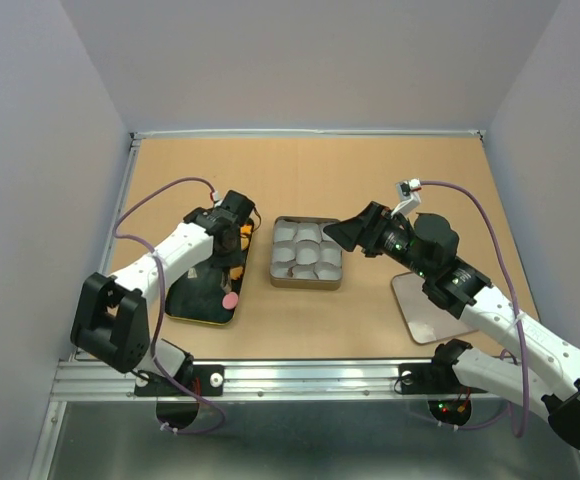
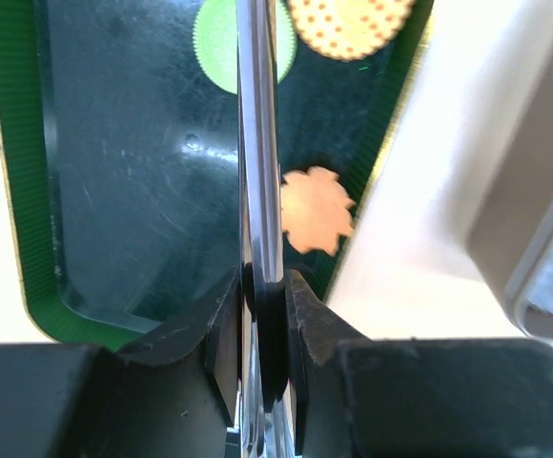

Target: Pack the cookies

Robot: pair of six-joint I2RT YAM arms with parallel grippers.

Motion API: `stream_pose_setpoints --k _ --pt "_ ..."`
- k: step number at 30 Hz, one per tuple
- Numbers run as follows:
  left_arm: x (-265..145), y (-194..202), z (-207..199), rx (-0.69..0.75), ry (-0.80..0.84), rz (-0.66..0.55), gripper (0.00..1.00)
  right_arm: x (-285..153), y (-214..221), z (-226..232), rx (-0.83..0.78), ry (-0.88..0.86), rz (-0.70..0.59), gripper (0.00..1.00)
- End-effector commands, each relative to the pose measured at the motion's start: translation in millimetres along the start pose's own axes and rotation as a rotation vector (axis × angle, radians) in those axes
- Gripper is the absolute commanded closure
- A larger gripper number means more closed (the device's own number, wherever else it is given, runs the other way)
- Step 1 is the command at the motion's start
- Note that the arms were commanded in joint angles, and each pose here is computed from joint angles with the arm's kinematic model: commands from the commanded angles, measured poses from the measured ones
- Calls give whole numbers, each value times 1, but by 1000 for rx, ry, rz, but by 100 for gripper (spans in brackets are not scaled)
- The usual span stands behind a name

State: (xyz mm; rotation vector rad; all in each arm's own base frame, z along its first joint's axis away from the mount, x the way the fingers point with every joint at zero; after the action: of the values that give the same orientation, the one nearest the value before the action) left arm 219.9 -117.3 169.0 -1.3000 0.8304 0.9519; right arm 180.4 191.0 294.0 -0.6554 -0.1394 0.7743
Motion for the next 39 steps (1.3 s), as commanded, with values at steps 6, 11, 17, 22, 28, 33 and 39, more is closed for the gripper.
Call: stream_pose_setpoints --k 6,11,17,22,28,33,39 --pt "-30 -3 4 -18 200 -96 46 -1 3 -6 12 9 -5 4" --pt "-24 -3 11 -43 226 -96 46 -5 2 -3 15 -3 -6 4" --pt "-13 -4 21 -68 207 -101 46 -9 3 -5 27 3 -19 4" --pt "-7 -8 18 -88 296 -103 47 -7 2 -4 23 3 -12 4" --pt "-7 -6 8 -62 408 -74 50 -3 2 -5 19 12 -1 4" --pt "-12 -2 13 -56 387 -78 56 -1 4 -7 24 19 5 4" --pt "-12 -1 17 -66 340 -87 68 -1 4 -7 27 22 3 4"
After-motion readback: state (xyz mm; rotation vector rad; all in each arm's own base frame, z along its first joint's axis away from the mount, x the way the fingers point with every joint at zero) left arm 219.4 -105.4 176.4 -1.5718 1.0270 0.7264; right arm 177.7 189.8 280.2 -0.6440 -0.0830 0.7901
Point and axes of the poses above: each gripper's point midway between its finger pads, its own x axis out along the fingers, its own z axis along the line the jaws close on, y = z × x, the point moved 9 cm from there along -x, back along the fingers, and after that the axes turned 3 degrees about x, right-handed, at the moved point
